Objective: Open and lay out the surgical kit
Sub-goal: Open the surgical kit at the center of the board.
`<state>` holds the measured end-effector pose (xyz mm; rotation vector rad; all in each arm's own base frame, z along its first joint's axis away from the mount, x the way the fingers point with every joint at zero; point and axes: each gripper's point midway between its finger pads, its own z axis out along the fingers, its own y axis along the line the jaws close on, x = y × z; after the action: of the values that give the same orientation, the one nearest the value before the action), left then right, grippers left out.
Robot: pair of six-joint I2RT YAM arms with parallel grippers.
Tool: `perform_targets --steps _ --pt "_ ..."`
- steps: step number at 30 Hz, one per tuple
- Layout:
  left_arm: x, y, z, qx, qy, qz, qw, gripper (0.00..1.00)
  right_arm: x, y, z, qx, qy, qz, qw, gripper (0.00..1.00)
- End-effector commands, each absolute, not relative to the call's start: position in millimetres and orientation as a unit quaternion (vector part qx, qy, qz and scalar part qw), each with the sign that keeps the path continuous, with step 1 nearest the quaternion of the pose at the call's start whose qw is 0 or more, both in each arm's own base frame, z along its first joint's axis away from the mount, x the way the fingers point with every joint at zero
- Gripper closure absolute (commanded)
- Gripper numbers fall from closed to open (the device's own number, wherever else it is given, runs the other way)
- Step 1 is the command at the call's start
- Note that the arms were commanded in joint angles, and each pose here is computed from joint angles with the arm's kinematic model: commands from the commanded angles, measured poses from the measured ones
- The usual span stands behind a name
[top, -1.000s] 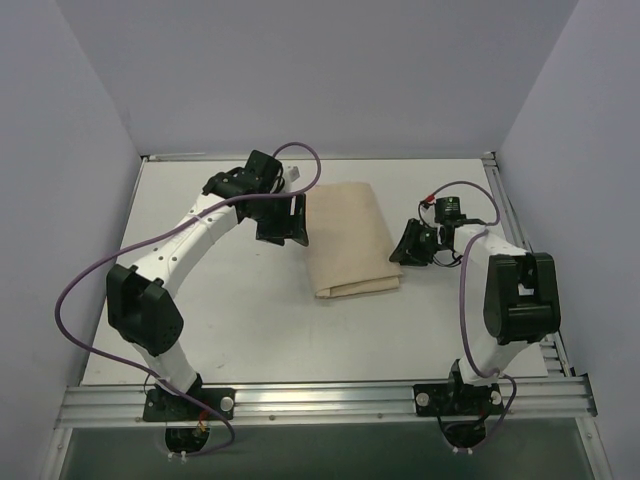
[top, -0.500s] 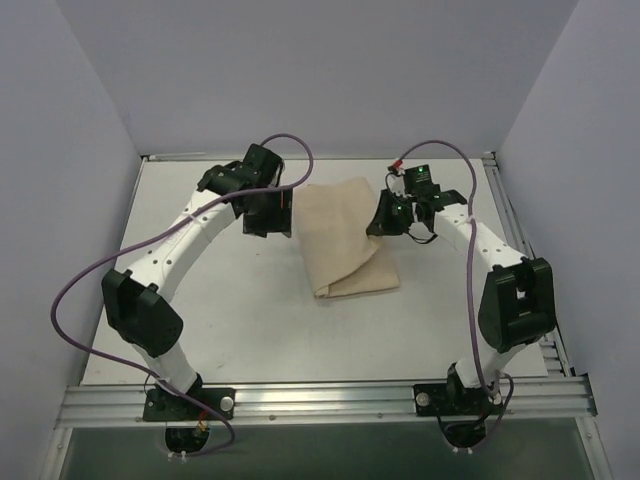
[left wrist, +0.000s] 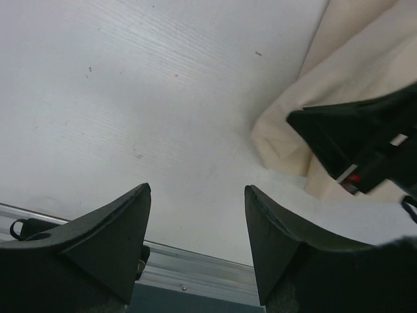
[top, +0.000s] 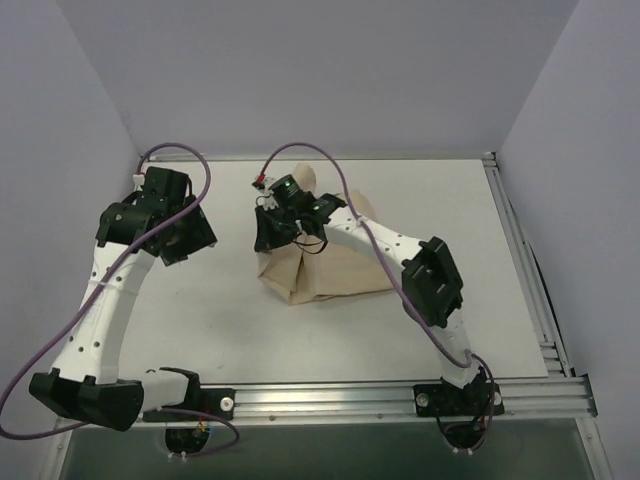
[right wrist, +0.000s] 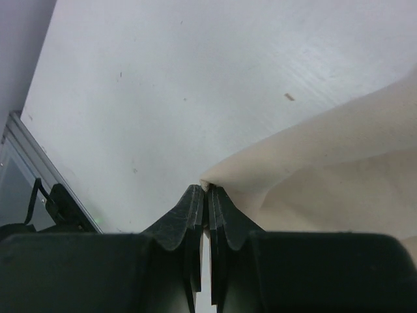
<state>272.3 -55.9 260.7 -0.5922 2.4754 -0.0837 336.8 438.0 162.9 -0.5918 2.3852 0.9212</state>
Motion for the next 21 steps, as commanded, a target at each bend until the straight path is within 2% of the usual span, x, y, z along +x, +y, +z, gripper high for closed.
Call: perform_targets --steps 1,3,4,6,7,9,13,15,21 --pt "246 -54 253 -0.249 0.928 -0.041 0.273 0.32 310 467 145 -0.25 0.88 0.335 0.226 1.0" --pt "236 -50 253 -0.268 0.923 -0.043 0.275 0.31 301 474 139 -0.258 0.879 0.335 0.221 0.98" --pt "232 -47 249 -0.273 0.923 -0.037 0.269 0.31 301 476 135 -0.259 0.88 0.331 0.222 0.84" --pt "227 -46 249 -0.283 0.919 -0.042 0.272 0.31 298 476 134 -0.259 0.882 0.331 0.214 0.71" --pt "225 -44 248 -0.287 0.918 -0.039 0.271 0.3 299 478 140 -0.263 0.878 0.335 0.218 0.56" --pt "224 -44 251 -0.293 0.915 -0.043 0.276 0.29 301 473 151 -0.27 0.876 0.327 0.23 0.45" --pt "232 -48 253 -0.283 0.916 -0.051 0.279 0.29 317 452 179 -0.266 0.88 0.292 0.265 0.44" --pt "240 -55 251 -0.261 0.925 -0.06 0.27 0.29 326 427 177 -0.25 0.895 0.243 0.279 0.47" --pt "259 -94 231 -0.207 0.943 -0.111 0.234 0.3 355 354 138 -0.215 0.929 0.065 0.295 0.48"
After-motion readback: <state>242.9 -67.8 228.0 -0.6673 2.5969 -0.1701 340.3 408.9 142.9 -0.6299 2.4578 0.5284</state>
